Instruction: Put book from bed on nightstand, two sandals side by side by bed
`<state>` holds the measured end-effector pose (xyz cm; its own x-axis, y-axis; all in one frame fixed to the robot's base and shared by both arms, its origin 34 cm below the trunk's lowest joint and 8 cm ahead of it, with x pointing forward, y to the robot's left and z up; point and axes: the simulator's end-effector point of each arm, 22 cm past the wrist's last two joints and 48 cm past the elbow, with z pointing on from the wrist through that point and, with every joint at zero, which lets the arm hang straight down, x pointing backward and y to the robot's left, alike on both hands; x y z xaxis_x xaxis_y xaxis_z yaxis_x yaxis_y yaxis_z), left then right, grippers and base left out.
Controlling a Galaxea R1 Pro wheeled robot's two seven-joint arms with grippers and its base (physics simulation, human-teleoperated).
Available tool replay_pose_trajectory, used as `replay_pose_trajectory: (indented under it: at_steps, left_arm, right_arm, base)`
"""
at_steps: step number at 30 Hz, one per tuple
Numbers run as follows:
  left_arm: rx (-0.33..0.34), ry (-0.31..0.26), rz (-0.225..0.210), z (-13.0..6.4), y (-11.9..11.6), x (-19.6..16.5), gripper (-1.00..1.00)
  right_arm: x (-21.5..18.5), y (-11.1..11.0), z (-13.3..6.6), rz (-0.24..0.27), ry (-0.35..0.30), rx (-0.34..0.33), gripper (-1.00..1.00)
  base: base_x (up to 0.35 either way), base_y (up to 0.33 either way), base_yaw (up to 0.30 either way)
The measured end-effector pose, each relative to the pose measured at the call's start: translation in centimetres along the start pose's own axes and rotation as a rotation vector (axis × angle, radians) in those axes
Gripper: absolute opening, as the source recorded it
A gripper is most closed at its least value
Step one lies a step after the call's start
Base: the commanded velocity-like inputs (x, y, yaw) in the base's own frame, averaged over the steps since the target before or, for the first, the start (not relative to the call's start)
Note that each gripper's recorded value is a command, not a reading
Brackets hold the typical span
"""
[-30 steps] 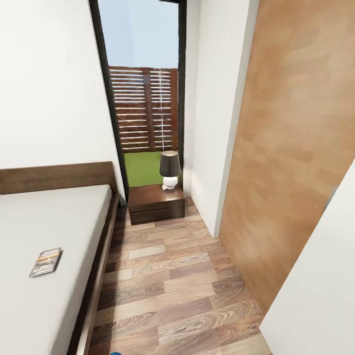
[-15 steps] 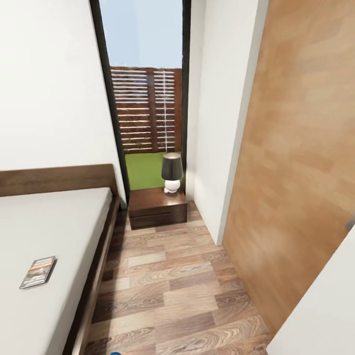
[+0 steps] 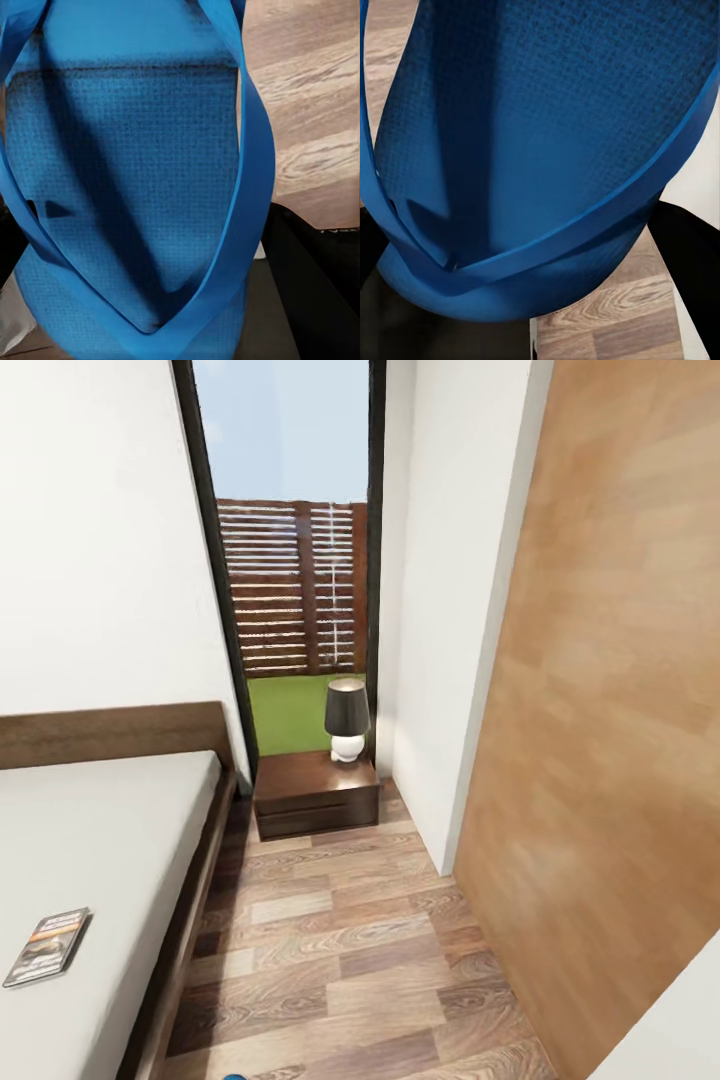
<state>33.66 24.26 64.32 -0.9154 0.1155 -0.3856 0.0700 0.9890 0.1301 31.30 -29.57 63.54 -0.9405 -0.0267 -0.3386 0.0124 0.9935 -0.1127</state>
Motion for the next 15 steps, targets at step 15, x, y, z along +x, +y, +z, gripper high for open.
replay_pose_trajectory:
  at_steps: [15]
  left_arm:
    - [-0.001, -0.001, 0.000, 0.00, 0.03, -0.02, -1.00]
  right_arm:
    - [-0.02, 0.00, 0.00, 0.000, 0.000, 0.000, -1.00]
  base:
    - [0.276, 0.034, 0.000]
